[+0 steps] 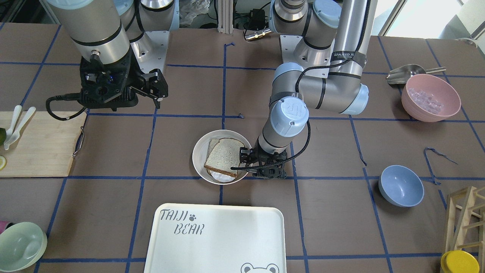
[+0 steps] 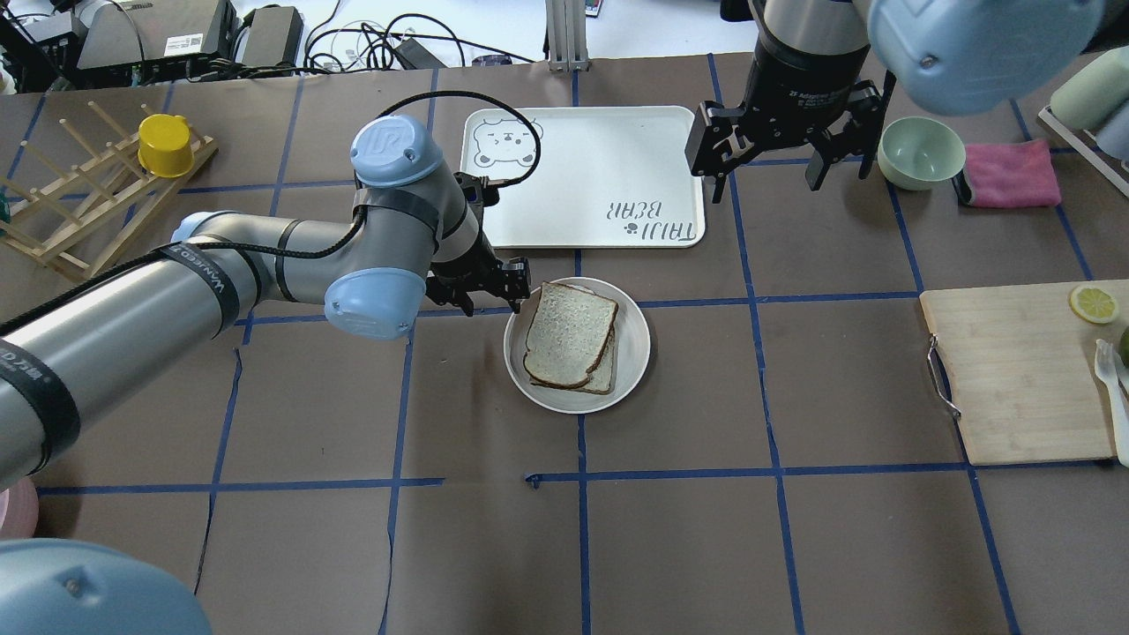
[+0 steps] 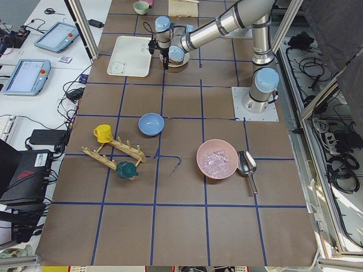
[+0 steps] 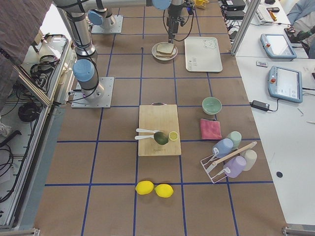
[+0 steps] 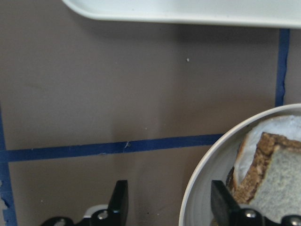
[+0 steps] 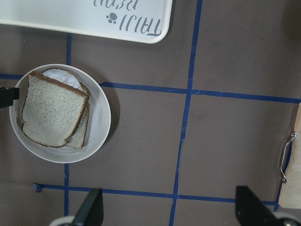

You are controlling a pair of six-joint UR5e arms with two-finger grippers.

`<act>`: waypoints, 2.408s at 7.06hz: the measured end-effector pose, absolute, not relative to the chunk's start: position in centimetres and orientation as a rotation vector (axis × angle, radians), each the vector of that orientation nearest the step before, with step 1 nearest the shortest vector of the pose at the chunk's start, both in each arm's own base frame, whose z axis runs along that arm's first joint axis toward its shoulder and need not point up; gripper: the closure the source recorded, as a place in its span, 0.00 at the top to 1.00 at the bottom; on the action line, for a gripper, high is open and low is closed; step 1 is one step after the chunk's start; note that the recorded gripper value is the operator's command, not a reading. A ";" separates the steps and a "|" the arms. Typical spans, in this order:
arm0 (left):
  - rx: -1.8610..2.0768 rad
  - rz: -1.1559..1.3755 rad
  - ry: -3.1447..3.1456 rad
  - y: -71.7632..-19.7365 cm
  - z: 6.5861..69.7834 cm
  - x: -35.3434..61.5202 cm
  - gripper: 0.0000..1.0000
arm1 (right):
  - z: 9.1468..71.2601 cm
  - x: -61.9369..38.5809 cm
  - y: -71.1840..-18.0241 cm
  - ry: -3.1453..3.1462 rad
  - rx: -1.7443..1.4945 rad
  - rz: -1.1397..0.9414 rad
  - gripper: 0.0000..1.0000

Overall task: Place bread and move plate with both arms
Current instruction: 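Grasp the white plate rim nearest the left gripper, then slide the plate with the left gripper onto the white tray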

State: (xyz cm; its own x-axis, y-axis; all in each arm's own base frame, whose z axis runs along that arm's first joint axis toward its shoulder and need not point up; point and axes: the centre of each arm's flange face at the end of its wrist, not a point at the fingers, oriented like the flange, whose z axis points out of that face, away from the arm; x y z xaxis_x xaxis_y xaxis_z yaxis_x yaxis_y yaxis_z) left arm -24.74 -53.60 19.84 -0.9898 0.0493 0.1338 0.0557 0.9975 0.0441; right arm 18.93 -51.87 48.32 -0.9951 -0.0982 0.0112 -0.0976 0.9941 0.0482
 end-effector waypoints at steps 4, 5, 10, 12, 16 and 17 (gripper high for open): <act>-0.165 -0.112 -2.979 -52.8 18.7 -25.6 0.00 | 48.5 18.3 -51.9 -3.105 0.147 -0.063 1.00; -0.170 -0.112 -2.978 -52.8 18.7 -25.6 0.00 | 48.8 17.9 -51.9 -3.094 0.137 -0.053 1.00; -0.134 -0.067 -2.971 -53.5 21.2 -24.6 0.00 | 49.5 15.9 -52.1 -3.087 0.074 -0.030 1.00; -0.090 -0.060 -2.936 -54.6 23.7 -23.7 0.00 | 49.5 15.8 -52.2 -3.088 0.058 -0.020 1.00; -0.048 -0.001 -2.885 -59.8 28.8 -22.0 0.00 | 49.9 15.8 -52.7 -3.090 0.055 0.059 1.00; -0.054 0.029 -2.881 -62.8 29.8 -21.7 0.00 | 50.0 15.8 -52.8 -3.090 0.064 0.070 1.00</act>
State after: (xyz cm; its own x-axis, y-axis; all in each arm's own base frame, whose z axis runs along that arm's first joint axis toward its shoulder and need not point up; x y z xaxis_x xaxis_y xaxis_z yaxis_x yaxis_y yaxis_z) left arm -21.67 -62.79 29.76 -0.9656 0.0394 0.2570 0.0343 0.9991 -0.0245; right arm 15.81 -52.79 50.01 -0.9979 -0.0404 0.0511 -0.0427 0.9981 -0.0442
